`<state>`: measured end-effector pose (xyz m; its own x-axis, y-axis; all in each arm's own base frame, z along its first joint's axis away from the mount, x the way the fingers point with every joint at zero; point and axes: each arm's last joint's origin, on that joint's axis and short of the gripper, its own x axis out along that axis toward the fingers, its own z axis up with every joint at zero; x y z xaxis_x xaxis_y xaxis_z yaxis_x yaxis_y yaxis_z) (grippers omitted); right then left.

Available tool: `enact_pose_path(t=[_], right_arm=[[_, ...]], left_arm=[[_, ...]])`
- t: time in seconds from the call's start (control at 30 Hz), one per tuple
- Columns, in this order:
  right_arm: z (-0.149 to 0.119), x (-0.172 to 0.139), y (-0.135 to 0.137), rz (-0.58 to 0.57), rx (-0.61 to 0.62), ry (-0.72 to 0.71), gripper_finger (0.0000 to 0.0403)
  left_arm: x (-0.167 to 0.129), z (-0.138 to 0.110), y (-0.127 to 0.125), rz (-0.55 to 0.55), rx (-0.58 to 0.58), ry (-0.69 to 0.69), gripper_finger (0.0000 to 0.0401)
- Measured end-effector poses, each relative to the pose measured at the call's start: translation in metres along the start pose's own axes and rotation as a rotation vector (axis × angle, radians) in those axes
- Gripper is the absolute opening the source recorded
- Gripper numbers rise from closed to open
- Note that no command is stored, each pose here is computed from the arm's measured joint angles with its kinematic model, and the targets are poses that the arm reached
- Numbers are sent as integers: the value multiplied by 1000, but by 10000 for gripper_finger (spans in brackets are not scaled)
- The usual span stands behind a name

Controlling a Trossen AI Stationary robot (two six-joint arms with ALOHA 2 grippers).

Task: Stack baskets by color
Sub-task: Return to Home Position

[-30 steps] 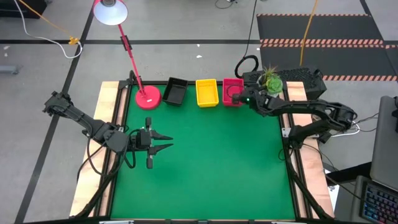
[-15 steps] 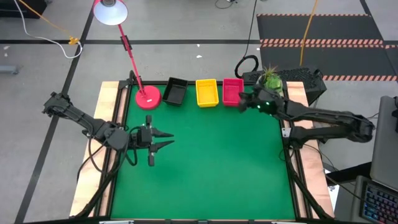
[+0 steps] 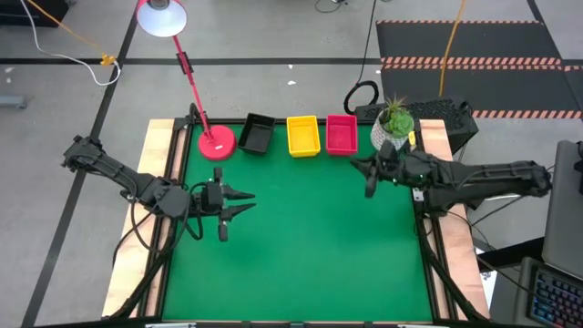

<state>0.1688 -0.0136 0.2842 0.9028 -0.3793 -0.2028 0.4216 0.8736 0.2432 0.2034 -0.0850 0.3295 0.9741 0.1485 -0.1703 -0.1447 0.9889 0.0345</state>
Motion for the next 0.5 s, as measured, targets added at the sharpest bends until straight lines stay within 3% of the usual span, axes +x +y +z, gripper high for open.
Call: enact_pose_path(t=[0.17,0.5], right_arm=[[-6,-6,22,97,-117,-2,0],[-8,-22,52,299,-229,-67,0]], left_arm=[[0,0,0,0,-5,0,93],[0,0,0,-1,-5,0,93]])
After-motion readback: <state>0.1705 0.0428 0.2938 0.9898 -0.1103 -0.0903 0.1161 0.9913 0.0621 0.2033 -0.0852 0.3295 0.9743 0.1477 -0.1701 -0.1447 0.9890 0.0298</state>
